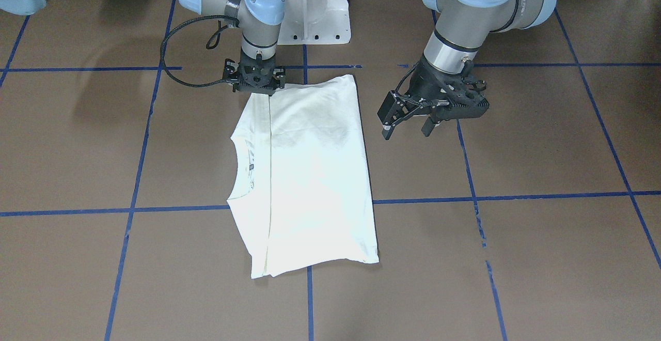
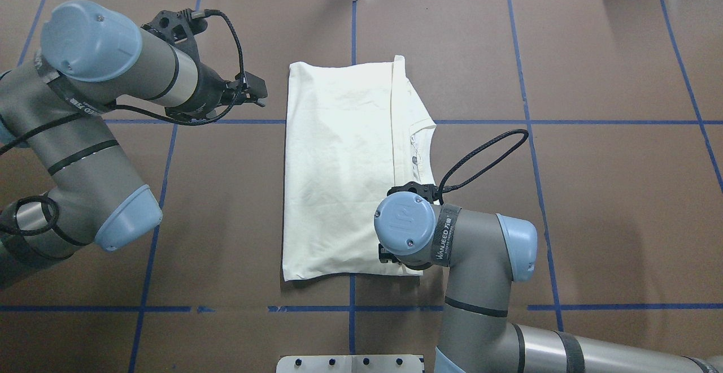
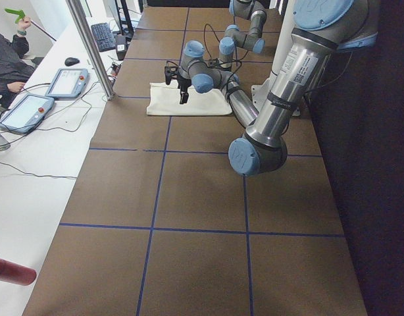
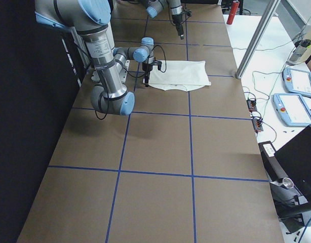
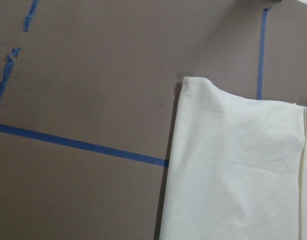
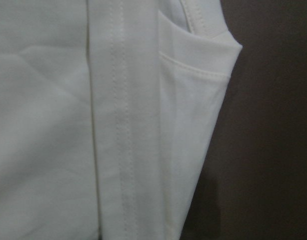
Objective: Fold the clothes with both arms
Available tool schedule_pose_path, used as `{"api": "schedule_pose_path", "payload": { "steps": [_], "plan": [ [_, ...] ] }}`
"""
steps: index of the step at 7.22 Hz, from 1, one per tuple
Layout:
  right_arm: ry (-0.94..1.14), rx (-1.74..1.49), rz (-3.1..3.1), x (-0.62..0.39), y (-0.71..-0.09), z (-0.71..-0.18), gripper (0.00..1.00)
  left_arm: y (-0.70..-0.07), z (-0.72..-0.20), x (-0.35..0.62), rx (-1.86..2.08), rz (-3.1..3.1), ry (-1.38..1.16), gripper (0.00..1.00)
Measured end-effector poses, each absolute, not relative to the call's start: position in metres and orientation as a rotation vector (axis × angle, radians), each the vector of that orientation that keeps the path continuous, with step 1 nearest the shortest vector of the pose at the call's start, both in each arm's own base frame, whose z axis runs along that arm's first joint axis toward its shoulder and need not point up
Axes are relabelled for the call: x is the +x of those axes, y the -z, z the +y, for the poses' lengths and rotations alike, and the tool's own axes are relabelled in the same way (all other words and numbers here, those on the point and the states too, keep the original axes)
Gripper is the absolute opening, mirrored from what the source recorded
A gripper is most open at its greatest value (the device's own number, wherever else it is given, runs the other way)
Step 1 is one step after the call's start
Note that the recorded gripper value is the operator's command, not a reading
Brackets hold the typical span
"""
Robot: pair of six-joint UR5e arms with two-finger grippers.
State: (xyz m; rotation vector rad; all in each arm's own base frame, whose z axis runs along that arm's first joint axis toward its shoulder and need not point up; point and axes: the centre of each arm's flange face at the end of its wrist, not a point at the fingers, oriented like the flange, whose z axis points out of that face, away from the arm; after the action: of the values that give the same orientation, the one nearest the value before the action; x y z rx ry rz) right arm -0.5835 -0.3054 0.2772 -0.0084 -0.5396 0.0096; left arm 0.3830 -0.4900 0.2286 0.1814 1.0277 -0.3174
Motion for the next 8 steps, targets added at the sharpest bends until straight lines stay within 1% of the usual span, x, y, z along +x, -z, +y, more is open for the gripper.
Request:
{"api": "schedule_pose_path", "payload": {
  "steps": [4, 8],
  "plan": [
    [-0.004, -0.012, -0.489, -0.569, -0.28, -0.313, 1.0, -0.225, -0.485, 0.386, 0.179, 1.038, 0.31, 1.0],
    [-0.022, -0.01, -0.444, -0.543, -0.303, -0.334, 1.0, -0.223, -0.478, 0.394, 0.173, 1.043, 0.296, 1.0]
  ]
}}
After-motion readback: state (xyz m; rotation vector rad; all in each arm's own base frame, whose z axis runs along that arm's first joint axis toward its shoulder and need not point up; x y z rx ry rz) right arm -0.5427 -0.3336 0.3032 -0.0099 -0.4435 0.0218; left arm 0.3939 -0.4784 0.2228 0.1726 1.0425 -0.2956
